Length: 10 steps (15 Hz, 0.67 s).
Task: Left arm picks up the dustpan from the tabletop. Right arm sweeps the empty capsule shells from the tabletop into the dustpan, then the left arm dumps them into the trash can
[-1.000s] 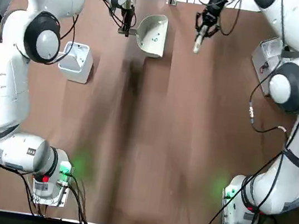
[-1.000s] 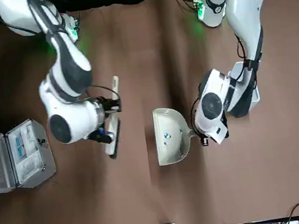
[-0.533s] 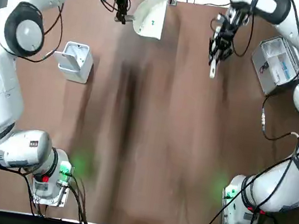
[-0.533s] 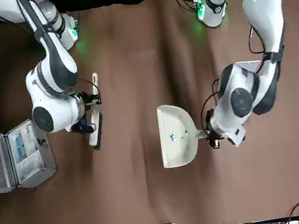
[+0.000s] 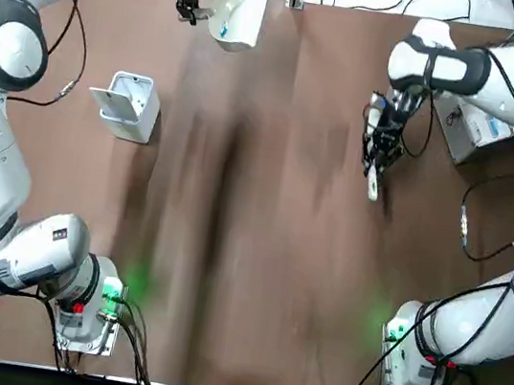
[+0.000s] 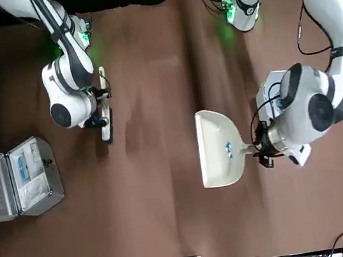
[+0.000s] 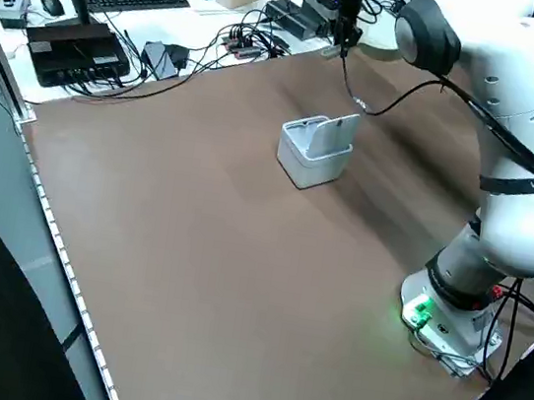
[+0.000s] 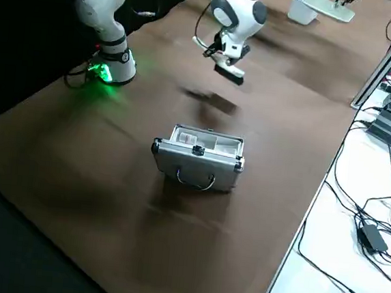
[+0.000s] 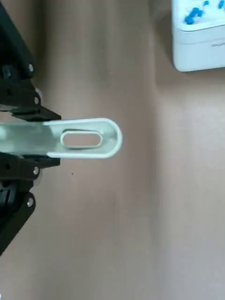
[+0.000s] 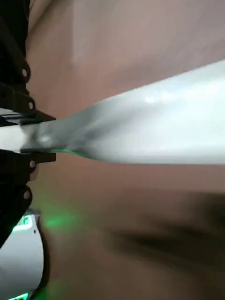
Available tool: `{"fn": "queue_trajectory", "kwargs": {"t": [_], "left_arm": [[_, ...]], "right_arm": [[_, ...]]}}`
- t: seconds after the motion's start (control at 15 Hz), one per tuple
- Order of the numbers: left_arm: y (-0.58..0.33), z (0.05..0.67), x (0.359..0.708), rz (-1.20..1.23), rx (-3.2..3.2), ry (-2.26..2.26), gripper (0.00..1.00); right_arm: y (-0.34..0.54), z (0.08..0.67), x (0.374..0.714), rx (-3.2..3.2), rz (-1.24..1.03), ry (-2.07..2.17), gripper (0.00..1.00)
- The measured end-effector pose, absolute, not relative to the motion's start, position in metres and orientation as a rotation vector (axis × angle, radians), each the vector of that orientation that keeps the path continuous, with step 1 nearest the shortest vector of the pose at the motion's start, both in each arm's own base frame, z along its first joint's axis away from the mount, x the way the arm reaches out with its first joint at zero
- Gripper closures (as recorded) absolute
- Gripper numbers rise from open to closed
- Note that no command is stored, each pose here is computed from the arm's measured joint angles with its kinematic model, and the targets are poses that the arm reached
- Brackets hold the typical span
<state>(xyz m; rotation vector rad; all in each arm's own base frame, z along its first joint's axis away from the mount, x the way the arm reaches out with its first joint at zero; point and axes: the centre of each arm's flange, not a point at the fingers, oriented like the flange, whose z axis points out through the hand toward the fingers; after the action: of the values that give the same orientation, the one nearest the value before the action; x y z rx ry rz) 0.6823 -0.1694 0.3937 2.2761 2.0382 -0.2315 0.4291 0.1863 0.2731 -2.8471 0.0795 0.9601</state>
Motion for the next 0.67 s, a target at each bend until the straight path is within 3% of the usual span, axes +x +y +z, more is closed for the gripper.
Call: {"fn": "queue_trajectory", "kwargs": {"t": [0.4, 0.67], "left_arm": [[-0.117, 0.414, 0.693, -0.133, 2.309, 2.024, 0.67], [-0.071, 0.422, 0.696, -0.130, 2.337, 1.983, 0.67]], "right_arm": [[0.158, 0.251, 0.376, -2.867, 0.908, 0.035, 0.74], [0.136, 0.235, 0.374, -2.872, 0.833, 0.056, 0.74]]}}
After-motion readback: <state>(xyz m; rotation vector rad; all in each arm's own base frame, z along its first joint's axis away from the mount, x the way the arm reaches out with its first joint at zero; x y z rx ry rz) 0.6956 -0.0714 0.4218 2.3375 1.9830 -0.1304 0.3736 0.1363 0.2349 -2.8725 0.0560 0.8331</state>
